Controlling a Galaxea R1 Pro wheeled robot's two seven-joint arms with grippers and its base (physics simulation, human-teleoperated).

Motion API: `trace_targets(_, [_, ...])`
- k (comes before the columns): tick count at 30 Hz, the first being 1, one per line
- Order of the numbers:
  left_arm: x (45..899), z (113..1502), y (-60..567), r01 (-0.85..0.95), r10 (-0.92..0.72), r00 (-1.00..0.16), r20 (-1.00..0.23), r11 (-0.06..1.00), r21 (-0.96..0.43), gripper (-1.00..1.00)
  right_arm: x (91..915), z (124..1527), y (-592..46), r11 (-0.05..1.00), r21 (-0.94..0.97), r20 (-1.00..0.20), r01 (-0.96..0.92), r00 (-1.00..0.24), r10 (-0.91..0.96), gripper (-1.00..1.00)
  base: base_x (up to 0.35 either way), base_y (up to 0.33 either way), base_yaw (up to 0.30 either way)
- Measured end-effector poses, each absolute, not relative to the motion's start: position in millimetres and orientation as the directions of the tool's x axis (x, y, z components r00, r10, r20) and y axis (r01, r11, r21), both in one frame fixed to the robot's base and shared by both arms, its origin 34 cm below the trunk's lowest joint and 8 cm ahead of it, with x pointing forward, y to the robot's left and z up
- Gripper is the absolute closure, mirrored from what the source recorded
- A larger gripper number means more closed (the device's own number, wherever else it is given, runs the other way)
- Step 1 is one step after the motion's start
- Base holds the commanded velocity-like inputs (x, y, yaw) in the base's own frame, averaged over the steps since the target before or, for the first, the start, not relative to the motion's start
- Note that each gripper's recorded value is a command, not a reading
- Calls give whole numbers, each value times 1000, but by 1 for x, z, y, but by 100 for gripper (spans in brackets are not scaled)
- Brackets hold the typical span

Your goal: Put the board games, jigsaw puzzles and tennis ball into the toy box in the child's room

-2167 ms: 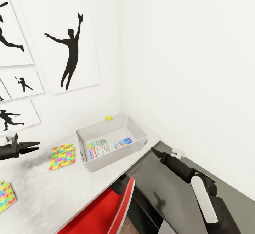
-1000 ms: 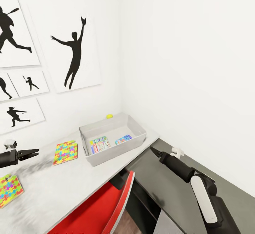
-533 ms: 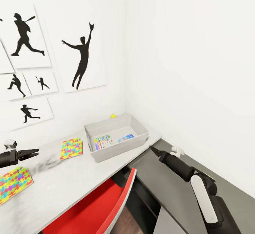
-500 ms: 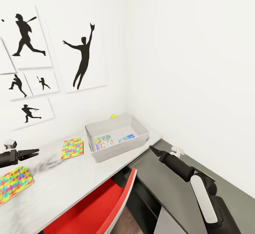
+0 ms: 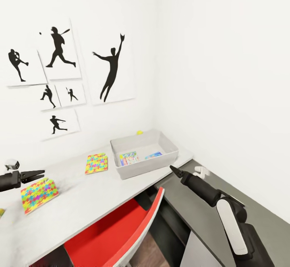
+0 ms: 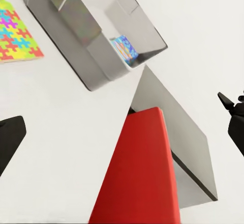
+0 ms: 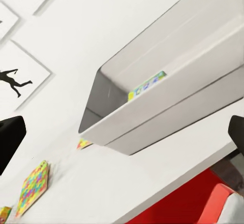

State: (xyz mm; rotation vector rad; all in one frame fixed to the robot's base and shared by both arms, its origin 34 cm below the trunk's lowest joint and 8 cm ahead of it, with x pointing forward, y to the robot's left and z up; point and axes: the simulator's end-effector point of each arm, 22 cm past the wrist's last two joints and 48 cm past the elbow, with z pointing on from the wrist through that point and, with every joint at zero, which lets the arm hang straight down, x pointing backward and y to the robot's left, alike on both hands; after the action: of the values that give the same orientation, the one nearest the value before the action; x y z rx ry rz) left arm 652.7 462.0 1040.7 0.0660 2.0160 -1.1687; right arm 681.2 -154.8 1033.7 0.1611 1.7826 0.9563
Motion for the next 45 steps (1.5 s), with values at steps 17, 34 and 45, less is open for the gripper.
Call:
trace_targets(17, [649, 1053, 461, 421, -322, -673, -666, 573, -703, -100, 678, 1046, -154, 673, 660, -743, -334, -418, 523, -100, -106, 182, 181])
trace_targets(34, [647, 1063, 460, 436, -322, -660, -679, 572, -695, -100, 676, 1055, -154, 678, 651, -753, -342, -404, 519, -100, -6, 148, 216])
trace_targets(45, [645, 1069, 460, 445, -321, -652, -687, 571, -690, -100, 674, 1061, -154, 679, 646, -758, -350, -394, 519, -100, 0, 269, 221])
